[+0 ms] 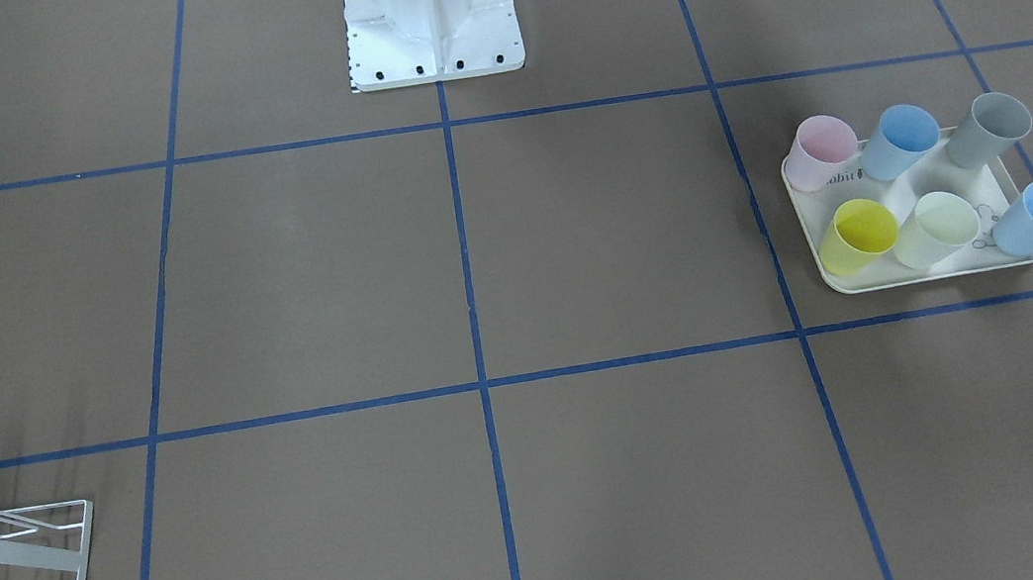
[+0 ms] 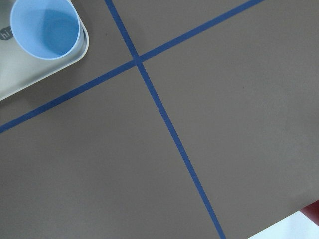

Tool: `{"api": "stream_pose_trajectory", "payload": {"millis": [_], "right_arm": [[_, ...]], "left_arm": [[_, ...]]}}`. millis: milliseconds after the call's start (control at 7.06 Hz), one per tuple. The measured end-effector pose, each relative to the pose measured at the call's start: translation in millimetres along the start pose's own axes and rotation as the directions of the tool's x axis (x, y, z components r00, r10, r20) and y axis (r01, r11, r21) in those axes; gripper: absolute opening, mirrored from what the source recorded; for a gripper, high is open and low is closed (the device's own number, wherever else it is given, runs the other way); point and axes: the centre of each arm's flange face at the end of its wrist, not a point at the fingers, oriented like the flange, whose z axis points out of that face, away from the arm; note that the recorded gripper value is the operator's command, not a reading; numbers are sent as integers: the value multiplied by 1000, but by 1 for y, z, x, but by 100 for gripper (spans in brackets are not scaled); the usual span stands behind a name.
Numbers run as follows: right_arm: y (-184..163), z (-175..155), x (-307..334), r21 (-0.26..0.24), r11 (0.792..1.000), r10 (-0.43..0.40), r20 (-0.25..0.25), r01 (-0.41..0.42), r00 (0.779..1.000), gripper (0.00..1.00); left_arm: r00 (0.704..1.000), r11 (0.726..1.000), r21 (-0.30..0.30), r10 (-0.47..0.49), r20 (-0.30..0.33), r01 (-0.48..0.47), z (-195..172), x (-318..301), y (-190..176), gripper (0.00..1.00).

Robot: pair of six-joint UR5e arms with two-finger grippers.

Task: Transfer IKEA cup to right arm and place on rack

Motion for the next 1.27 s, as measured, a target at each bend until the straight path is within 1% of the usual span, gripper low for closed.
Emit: {"api": "stream_pose_trajectory", "payload": {"millis": [142,283,425,708,850,1275], "right_arm": [[-3,-1,-7,19,999,-26,28,25,999,100],[-6,0,-13,29,999,-46,39,45,998,100],[-12,0,-20,35,999,-39,45,38,998,100],[-23,-4,-34,46,999,7,53,-9,999,100],[-27,-5,-38,49,999,11,54,-14,998,100],[-30,-8,-44,55,998,5,55,-8,998,100]], "left_arm": [[999,999,-5,-32,-33,32,19,7,3,99],[993,996,-28,-92,-80,90,42,27,4,99],[984,990,-45,-136,-113,132,62,50,8,99],[976,985,-67,-167,-141,158,85,74,17,97],[975,984,-75,-169,-144,159,94,74,23,93],[975,985,-77,-166,-146,156,114,61,39,66]]}}
